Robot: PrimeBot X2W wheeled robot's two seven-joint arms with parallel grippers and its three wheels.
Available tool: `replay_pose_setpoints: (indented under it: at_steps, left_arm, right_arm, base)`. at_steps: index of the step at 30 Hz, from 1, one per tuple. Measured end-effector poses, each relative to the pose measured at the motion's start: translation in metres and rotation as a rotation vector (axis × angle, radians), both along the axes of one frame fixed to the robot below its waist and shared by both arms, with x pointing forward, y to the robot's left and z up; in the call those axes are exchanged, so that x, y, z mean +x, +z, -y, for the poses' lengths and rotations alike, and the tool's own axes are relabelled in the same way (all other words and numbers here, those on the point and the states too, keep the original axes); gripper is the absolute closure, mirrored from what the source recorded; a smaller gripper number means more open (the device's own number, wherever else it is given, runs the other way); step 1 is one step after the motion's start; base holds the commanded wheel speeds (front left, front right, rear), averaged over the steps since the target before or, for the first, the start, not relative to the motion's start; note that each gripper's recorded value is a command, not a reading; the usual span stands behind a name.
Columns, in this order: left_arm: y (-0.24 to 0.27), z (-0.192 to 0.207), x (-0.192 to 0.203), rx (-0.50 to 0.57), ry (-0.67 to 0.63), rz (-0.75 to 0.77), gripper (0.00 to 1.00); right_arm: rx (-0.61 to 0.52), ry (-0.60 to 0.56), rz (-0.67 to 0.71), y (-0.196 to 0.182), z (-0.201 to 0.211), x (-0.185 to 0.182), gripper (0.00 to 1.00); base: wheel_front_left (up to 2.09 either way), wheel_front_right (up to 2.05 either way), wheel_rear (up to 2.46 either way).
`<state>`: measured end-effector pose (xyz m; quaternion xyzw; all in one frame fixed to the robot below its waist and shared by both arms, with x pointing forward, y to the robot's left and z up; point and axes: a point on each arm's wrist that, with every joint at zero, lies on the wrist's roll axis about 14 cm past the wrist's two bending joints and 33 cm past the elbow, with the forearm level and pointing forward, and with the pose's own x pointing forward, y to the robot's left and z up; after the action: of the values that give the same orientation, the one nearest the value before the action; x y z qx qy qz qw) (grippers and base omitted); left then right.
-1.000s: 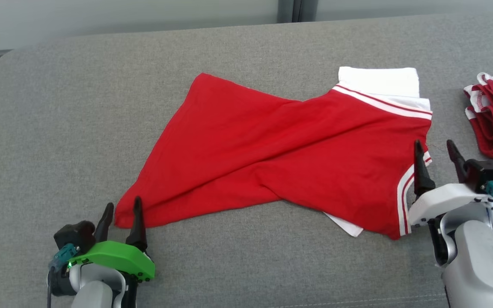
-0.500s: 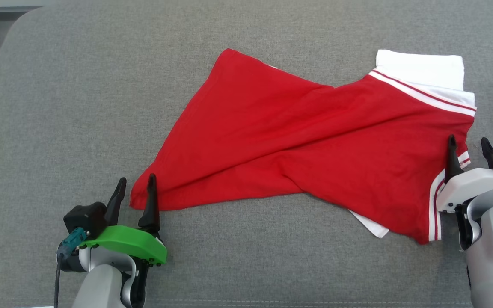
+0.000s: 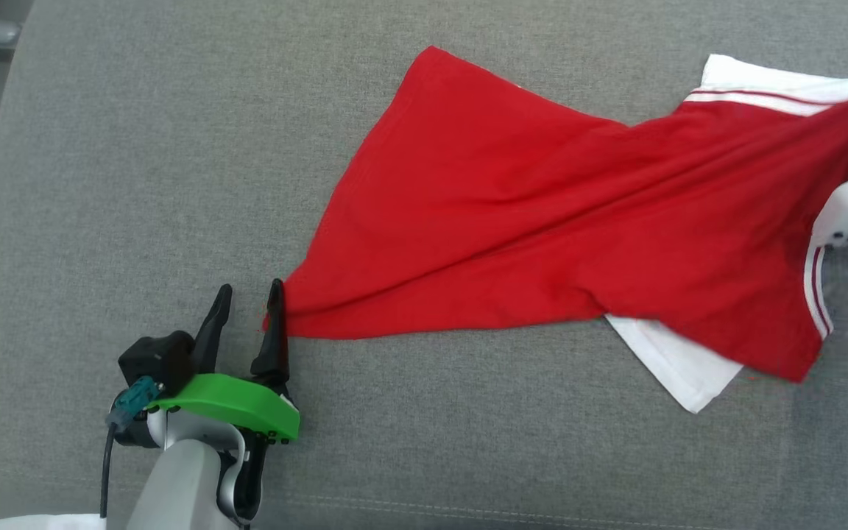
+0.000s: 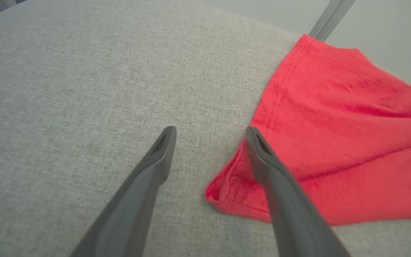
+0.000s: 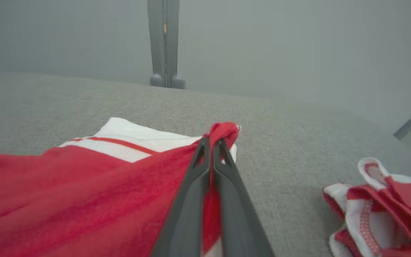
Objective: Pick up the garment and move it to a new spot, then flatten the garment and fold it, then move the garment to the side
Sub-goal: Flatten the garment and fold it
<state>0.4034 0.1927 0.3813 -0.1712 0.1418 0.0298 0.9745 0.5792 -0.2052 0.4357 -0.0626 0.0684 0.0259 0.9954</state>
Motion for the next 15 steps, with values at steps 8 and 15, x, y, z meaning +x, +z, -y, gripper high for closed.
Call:
replay_pose_setpoints:
  at_steps: [8,15]
  left_arm:
    - [0.000,0.012,-0.003,-0.020,-0.038,-0.007,0.00]
    - [-0.005,-0.002,-0.017,-0.020,0.007,-0.036,0.00]
  right_arm:
    - [-0.158,0.080,0.144,0.060,-0.017,0.072,1.00]
    - [-0.157,0.124,0.044,0.033,-0.054,0.096,0.00]
  base:
    - [0.00,0.00,0.00]
    - [0.00,0.00,0.00]
